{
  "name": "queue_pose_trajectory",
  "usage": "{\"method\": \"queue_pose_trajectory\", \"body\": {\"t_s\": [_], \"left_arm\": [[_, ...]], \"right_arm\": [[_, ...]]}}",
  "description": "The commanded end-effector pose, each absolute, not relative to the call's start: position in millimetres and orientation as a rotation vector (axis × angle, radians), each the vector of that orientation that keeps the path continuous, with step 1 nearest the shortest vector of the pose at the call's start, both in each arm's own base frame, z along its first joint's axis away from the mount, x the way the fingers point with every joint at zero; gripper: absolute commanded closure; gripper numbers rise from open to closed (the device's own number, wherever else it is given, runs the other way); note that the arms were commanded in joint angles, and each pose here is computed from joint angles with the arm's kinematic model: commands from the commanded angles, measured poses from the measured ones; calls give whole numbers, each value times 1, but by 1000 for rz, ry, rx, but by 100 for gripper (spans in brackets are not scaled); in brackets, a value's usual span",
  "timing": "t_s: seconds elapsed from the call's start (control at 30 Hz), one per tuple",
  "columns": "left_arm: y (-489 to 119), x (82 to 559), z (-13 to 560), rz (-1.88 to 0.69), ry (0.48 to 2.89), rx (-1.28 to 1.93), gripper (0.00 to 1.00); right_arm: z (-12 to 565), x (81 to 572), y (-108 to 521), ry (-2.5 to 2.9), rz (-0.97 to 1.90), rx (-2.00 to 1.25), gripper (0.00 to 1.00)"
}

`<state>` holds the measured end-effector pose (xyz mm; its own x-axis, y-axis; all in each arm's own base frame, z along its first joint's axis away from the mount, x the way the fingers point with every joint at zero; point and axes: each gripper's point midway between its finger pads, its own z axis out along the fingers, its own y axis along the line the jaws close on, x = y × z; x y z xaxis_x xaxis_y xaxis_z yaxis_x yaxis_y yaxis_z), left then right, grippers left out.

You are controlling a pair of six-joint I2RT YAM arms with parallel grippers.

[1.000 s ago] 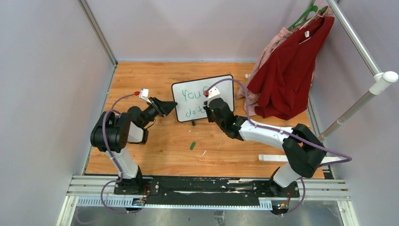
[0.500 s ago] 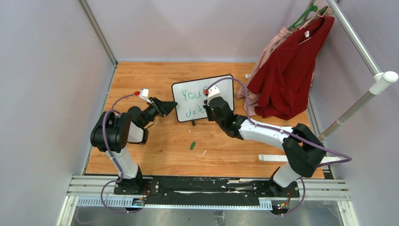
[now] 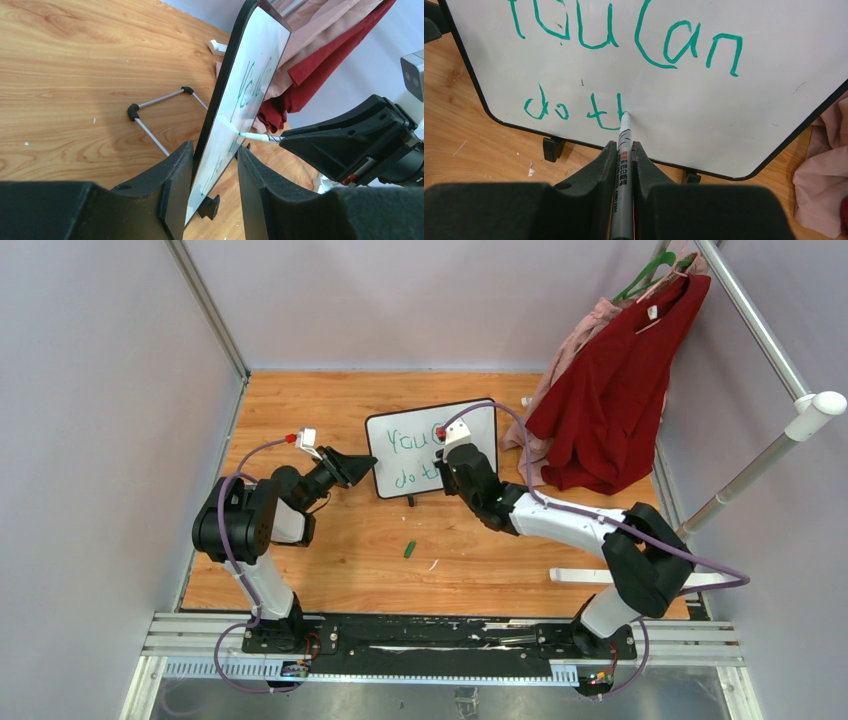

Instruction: Write a sentence on the whiteboard

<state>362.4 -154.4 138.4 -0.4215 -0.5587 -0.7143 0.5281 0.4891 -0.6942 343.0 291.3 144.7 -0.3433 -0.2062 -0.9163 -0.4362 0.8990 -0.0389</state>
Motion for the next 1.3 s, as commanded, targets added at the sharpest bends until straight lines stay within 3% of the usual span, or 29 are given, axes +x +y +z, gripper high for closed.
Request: {"method": "queue_pose_trajectory", "body": {"t_s": [0.0, 0.8, 1.27], "left_arm": [[-158, 357, 151, -1196, 1552, 35, 57], [-159, 357, 151, -1199, 1555, 35, 57], [-159, 356, 153, -1197, 1549, 39, 56]], "right_arm": [[151, 351, 271, 1922, 199, -410, 100], [126, 335, 258, 1979, 200, -424, 100], [181, 342, 260, 1848, 253, -358, 100]]}}
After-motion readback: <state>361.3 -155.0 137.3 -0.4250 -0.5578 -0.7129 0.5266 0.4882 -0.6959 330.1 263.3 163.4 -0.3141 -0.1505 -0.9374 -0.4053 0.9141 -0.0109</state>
